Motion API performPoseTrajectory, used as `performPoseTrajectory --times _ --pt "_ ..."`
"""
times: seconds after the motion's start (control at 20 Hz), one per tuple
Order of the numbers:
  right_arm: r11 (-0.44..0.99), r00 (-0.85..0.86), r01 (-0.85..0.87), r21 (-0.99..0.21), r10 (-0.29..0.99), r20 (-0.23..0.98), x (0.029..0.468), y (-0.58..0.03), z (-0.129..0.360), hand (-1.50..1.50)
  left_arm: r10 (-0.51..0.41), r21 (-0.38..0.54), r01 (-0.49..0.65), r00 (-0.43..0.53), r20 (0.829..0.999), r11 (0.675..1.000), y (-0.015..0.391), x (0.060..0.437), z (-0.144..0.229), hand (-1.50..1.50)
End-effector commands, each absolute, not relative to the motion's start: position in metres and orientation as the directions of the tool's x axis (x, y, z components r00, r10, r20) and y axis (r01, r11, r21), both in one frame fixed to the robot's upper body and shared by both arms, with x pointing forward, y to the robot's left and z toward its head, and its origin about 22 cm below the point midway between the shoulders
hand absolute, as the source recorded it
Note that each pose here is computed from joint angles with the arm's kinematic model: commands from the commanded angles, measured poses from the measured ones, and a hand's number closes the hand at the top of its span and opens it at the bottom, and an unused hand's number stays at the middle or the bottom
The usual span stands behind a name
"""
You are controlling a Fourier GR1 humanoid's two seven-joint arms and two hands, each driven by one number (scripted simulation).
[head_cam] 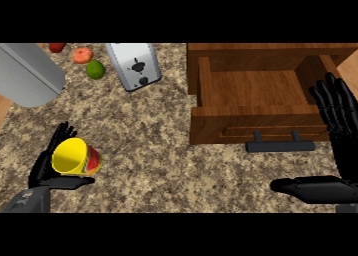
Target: Pick up the cup, place it into the drawer and close the drawer
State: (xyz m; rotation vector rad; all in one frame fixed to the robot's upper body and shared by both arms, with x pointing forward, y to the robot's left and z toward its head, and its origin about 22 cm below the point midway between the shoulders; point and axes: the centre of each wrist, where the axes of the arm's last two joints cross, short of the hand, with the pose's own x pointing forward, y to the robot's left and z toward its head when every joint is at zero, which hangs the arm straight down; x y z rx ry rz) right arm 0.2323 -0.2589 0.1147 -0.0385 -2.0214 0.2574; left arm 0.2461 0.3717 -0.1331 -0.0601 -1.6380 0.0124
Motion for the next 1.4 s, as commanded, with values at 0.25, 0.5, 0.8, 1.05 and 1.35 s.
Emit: performPoseTrajectory --times 0.25,0.5,0.8,1.05,1.35 --pt "0.976 -0.451 -0.079 -0.202 0.146 0.881 0.247 -0.261 0.11 -1.5 0.271 -0.238 0.185 -0.176 0.946 0.953 0.346 0.256 -0.138 -1.5" --pt "0.979 -0.45 -0.105 -0.175 0.11 0.886 0.244 -0.26 0.123 -1.5 0.364 -0.317 0.26 -0.159 0.918 0.912 0.348 0.263 -0.131 1.5" --pt "0.979 -0.445 -0.088 -0.185 0.127 0.886 0.24 -0.264 0.11 -1.5 0.445 -0.387 0.298 -0.158 0.882 0.873 0.322 0.269 -0.136 1.5" --pt "0.975 -0.435 -0.076 -0.21 0.157 0.887 0.239 -0.245 0.104 -1.5 0.448 -0.368 0.321 -0.226 0.865 0.873 0.33 0.269 -0.131 1.5" --pt "0.977 -0.447 -0.078 -0.199 0.144 0.883 0.239 -0.256 0.108 -1.5 0.353 -0.366 0.047 -0.401 0.845 0.93 0.309 0.282 -0.128 1.5"
